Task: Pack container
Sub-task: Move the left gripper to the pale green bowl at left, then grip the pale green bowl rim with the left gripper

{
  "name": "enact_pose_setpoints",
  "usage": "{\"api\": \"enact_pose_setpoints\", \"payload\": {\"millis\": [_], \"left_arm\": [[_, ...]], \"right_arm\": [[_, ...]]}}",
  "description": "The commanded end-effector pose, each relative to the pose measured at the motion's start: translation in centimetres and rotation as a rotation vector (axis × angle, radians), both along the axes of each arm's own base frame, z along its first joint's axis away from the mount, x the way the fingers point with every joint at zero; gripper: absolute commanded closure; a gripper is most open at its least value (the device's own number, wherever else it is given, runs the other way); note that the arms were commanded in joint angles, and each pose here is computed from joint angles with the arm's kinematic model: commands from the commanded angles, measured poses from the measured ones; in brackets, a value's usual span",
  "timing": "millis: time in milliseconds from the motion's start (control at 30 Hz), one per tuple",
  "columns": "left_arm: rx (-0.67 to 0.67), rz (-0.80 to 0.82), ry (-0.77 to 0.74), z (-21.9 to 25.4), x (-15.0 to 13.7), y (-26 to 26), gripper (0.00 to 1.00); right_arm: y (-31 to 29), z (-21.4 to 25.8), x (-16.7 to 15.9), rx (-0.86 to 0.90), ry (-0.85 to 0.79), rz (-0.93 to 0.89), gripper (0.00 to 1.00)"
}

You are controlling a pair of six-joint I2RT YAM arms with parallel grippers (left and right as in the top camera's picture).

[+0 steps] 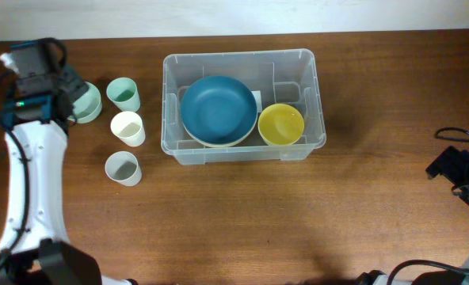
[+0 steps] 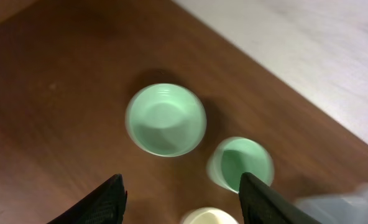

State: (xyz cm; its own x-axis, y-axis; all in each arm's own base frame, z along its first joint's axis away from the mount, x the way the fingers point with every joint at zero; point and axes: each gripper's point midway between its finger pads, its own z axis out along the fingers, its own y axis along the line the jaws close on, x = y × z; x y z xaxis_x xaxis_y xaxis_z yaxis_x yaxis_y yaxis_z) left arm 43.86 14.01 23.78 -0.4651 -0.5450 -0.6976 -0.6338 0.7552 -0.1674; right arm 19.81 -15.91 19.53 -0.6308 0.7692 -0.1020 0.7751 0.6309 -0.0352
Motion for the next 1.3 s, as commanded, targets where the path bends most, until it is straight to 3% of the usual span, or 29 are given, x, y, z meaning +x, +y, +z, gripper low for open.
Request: {"api": "enact_pose_setpoints", "payload": {"millis": [0,200,700,1267], "left_arm": [[-0.095,0.031,0.044,-3.4,0.5,1.8,0.41],[-0.259,0.072,0.125,-9.3,0.6,3.4,0.41],[-0.312,0.183,0.286,-18.2,0.2,4.5,0.41],[-0.312,0.181,0.189,-18.3,2.6,5.3,0.41]], "right_arm": [[-0.1,-0.2,-0.1,0.006,0.004,-0.002,0.01],[-0.1,-0.2,-0.1,0.006,0.004,-0.002,0.01],[-0.1,-0.2,-0.1,0.006,0.004,-0.002,0.01],[-0.1,-0.2,-0.1,0.006,0.004,-0.002,0.01]]}}
